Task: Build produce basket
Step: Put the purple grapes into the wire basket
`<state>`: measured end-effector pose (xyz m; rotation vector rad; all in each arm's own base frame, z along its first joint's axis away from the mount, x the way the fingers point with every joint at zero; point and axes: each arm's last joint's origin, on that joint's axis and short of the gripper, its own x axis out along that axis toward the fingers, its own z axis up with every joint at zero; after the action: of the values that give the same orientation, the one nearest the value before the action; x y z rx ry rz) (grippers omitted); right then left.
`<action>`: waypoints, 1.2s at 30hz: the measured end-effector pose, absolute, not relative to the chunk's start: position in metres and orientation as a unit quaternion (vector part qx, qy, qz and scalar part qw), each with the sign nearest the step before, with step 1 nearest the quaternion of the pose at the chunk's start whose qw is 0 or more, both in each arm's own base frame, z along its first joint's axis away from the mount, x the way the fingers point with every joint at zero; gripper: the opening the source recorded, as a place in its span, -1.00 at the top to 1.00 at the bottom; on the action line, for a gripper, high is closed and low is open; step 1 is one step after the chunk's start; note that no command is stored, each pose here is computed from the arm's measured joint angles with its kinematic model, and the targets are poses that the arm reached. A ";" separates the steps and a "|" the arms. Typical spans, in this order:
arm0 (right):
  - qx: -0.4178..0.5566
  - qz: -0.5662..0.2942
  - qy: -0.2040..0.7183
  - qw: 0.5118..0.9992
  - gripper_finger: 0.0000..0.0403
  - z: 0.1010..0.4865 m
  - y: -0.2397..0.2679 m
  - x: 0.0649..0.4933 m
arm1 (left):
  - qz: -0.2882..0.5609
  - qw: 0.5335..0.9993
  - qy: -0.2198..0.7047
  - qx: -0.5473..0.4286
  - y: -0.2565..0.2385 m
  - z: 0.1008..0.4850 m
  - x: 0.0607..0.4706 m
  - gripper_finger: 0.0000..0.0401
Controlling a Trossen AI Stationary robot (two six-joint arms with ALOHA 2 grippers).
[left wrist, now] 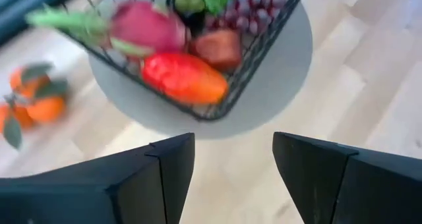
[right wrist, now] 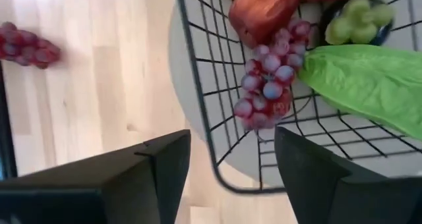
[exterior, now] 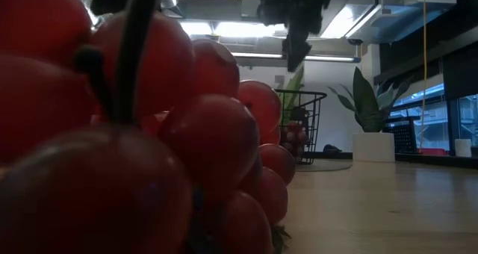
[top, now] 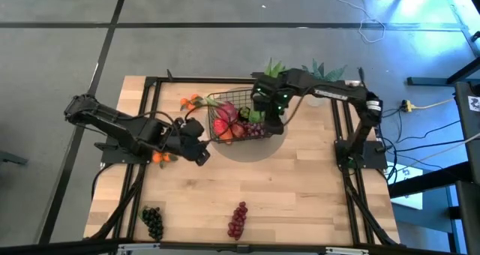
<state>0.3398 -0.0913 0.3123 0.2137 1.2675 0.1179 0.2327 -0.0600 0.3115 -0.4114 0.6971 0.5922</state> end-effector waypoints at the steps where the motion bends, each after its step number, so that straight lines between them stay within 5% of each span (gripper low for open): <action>1: 0.096 0.056 0.585 0.803 -0.03 0.318 -0.089 0.337 | 0.282 0.873 0.339 -0.209 -0.062 0.311 0.231 0.03; 17: 0.045 0.098 0.487 0.867 -0.03 0.382 -0.032 0.302 | 0.241 0.819 0.394 -0.342 -0.103 0.305 0.210 0.03; 28: 0.027 0.116 0.450 0.885 -0.03 0.395 -0.018 0.296 | 0.302 0.685 0.410 -0.521 -0.123 0.298 0.194 0.03; 36: 0.026 0.116 0.447 0.887 -0.03 0.395 -0.018 0.297 | 0.308 0.649 0.490 -0.494 -0.149 0.275 0.185 0.03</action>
<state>0.2971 -0.0182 0.3955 0.0549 0.9286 0.2403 0.1852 -0.1485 0.2746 -1.1223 1.1135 0.7009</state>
